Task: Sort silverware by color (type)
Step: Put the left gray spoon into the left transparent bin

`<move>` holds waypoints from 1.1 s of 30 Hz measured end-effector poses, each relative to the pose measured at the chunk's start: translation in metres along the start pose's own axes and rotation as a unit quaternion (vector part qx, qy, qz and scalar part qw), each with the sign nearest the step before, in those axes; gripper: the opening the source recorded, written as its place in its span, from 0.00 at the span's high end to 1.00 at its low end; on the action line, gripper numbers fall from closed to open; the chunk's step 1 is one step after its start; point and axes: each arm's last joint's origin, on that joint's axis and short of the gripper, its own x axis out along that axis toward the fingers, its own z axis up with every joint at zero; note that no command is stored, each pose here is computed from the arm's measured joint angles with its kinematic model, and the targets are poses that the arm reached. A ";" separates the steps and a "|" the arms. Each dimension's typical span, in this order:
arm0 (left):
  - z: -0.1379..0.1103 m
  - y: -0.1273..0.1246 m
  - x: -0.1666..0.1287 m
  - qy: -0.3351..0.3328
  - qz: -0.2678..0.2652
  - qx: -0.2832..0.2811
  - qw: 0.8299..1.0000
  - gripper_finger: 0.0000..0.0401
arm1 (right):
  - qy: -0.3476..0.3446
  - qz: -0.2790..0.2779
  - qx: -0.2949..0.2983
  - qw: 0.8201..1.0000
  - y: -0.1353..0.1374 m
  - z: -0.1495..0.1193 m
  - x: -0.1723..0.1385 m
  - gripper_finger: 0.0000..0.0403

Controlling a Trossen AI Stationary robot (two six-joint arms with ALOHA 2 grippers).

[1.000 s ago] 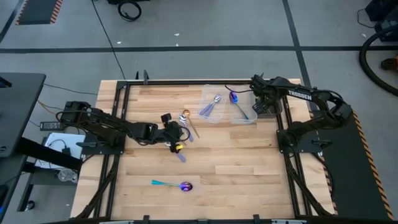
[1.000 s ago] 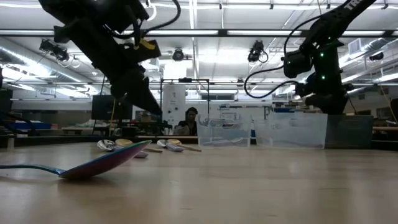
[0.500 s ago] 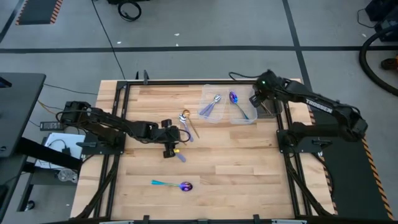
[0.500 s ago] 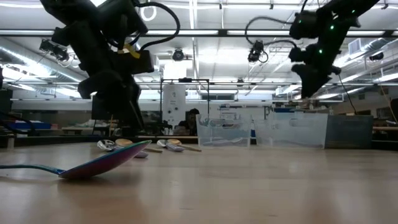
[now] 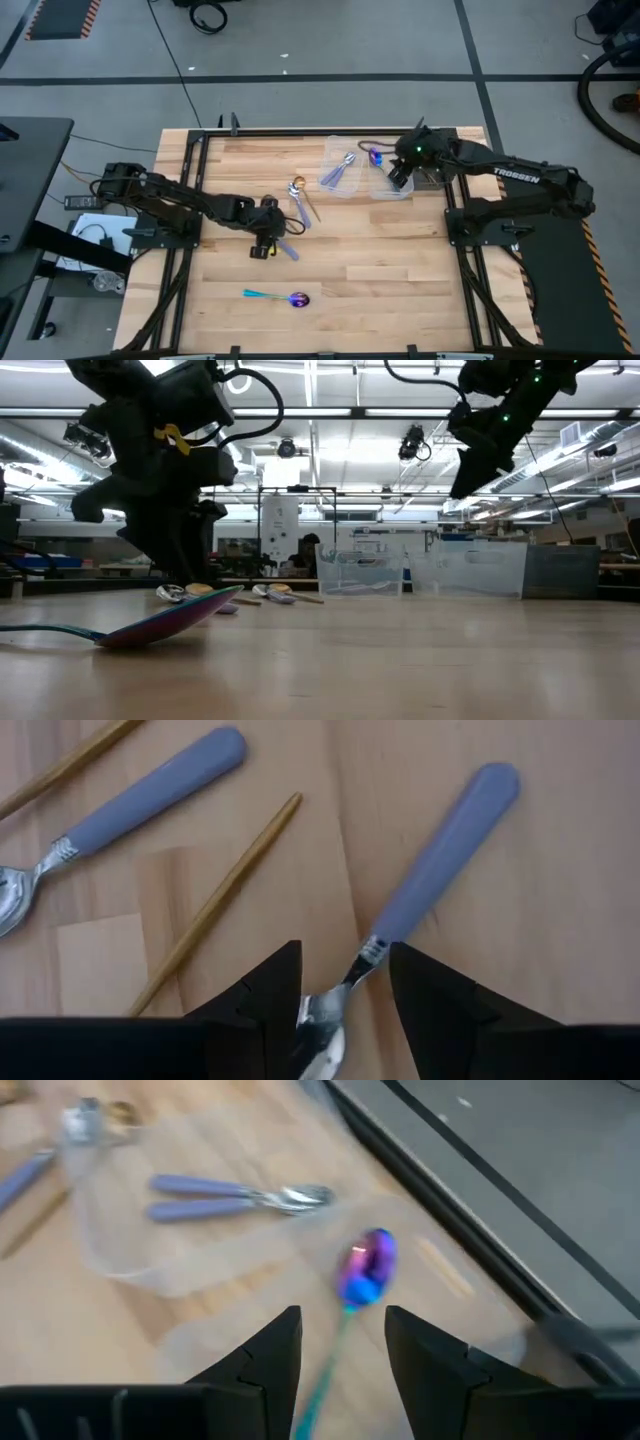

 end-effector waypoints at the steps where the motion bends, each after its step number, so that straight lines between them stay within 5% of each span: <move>1: -0.001 0.001 0.000 0.003 0.001 0.004 1.000 0.60 | -0.002 0.008 -0.007 1.000 0.005 0.000 0.000 0.61; 18: -0.011 0.007 0.026 0.050 -0.070 0.055 0.995 0.62 | -0.048 0.100 -0.078 0.991 0.064 0.003 0.003 0.61; 33: -0.011 0.006 0.028 0.052 -0.064 0.055 0.995 0.96 | -0.055 0.140 -0.110 0.982 0.094 -0.002 0.006 0.61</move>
